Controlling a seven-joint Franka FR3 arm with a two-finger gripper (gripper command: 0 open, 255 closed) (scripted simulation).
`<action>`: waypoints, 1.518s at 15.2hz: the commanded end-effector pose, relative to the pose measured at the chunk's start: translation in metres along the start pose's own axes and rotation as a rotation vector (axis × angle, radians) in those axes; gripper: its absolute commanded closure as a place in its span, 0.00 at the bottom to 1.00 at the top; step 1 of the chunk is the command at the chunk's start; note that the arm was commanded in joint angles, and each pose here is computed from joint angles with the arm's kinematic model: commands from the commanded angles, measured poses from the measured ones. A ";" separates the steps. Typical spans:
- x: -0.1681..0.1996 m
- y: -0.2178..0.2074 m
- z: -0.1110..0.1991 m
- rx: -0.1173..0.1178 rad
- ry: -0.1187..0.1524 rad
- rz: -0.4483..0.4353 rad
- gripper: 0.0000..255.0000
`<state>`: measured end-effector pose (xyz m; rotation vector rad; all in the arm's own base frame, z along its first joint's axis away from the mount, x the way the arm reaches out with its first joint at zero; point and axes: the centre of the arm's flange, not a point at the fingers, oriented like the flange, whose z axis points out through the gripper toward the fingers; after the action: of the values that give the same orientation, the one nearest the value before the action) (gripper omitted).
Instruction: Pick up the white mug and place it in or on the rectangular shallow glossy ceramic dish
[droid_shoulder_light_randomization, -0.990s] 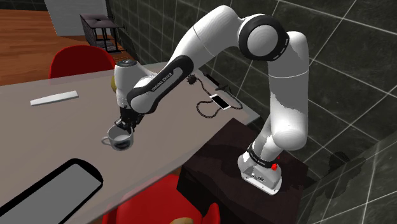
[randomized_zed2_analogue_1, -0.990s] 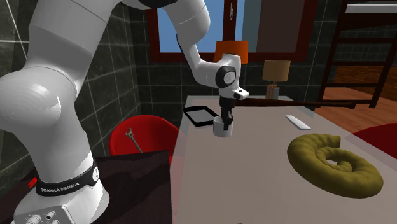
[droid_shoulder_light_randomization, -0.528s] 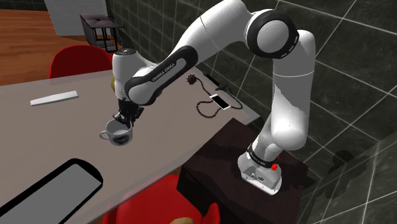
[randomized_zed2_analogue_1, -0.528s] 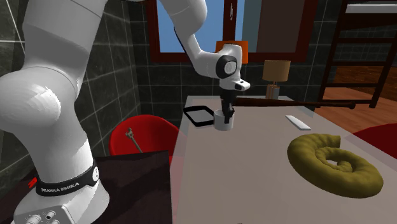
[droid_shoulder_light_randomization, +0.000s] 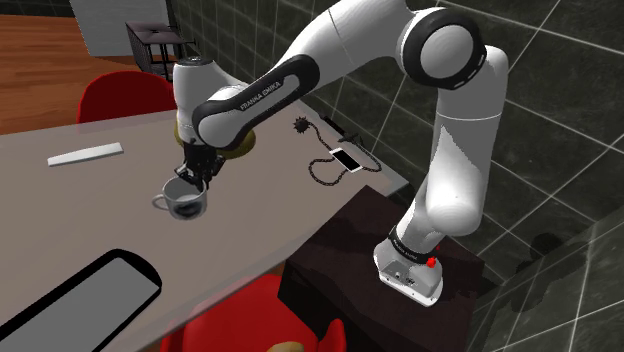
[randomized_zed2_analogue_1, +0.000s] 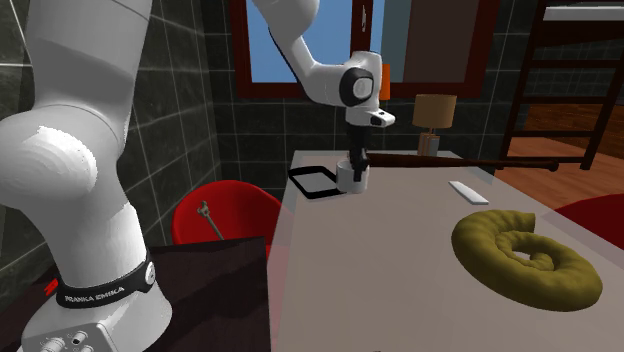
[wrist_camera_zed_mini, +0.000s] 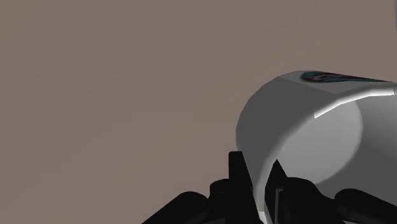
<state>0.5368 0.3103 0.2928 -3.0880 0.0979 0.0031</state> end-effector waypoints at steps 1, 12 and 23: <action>-0.001 0.000 -0.011 0.000 0.000 0.000 1.00; -0.030 -0.129 -0.019 0.000 0.000 0.000 1.00; -0.062 -0.271 -0.022 0.000 0.000 0.000 1.00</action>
<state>0.4937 0.5695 0.3307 -3.0875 0.0956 0.0040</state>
